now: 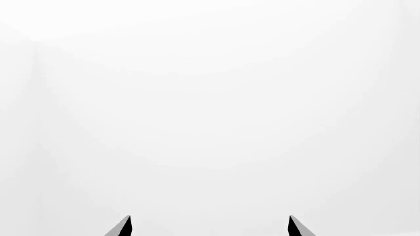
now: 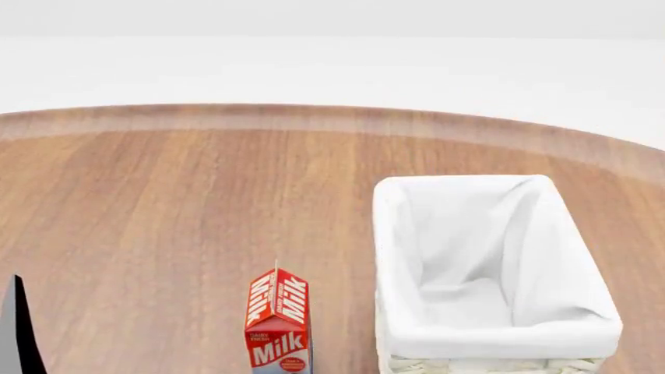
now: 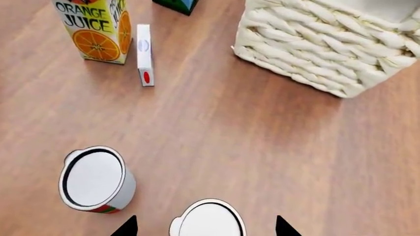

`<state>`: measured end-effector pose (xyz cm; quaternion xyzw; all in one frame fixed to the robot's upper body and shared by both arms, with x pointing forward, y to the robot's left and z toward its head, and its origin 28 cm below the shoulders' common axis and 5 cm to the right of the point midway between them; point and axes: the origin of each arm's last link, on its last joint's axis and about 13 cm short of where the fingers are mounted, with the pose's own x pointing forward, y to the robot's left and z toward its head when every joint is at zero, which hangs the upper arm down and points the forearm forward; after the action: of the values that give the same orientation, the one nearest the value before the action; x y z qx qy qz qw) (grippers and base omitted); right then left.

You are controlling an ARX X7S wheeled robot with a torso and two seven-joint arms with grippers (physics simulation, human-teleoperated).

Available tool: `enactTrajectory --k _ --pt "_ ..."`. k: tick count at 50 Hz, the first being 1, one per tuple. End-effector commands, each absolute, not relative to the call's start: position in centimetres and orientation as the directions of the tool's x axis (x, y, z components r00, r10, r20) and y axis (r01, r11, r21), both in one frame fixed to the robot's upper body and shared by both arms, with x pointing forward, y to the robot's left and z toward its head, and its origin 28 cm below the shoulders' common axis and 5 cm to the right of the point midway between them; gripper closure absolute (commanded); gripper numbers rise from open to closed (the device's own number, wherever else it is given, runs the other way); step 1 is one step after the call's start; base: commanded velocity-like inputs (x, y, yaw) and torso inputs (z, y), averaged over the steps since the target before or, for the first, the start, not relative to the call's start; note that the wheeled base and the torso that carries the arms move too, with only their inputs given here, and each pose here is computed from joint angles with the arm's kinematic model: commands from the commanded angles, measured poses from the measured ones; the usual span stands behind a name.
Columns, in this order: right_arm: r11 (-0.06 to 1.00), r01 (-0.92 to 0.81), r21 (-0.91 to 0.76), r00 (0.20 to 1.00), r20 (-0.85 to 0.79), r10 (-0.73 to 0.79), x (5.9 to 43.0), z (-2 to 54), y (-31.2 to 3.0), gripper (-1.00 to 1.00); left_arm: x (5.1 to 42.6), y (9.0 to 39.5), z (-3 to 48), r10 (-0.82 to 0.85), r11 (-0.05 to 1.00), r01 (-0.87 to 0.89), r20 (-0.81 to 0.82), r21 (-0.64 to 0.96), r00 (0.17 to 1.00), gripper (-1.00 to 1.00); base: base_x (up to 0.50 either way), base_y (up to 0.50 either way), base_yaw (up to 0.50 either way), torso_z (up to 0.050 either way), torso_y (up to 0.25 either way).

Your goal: Pick up the alphabet soup and the tomato sauce, and put them in the basket.

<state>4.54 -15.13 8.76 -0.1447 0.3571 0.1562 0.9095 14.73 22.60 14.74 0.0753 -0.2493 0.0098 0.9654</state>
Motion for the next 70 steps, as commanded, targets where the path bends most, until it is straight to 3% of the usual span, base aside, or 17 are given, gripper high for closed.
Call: enactTrajectory --k 1,70 --pt "0.911 -0.386 -0.146 0.697 -0.694 0.183 4.7 7.4 -15.1 -1.0 14.6 22.6 14.8 -0.018 0.989 -0.056 0.487 0.138 0.873 -1.0 0.0 0.0 0.0 0.0 0.0" --pt "0.934 -0.349 -0.075 0.665 -0.723 0.19 5.0 3.3 -15.8 -1.0 14.7 22.7 14.3 -0.018 0.989 -0.054 0.479 0.136 0.877 -1.0 0.0 0.0 0.0 0.0 0.0"
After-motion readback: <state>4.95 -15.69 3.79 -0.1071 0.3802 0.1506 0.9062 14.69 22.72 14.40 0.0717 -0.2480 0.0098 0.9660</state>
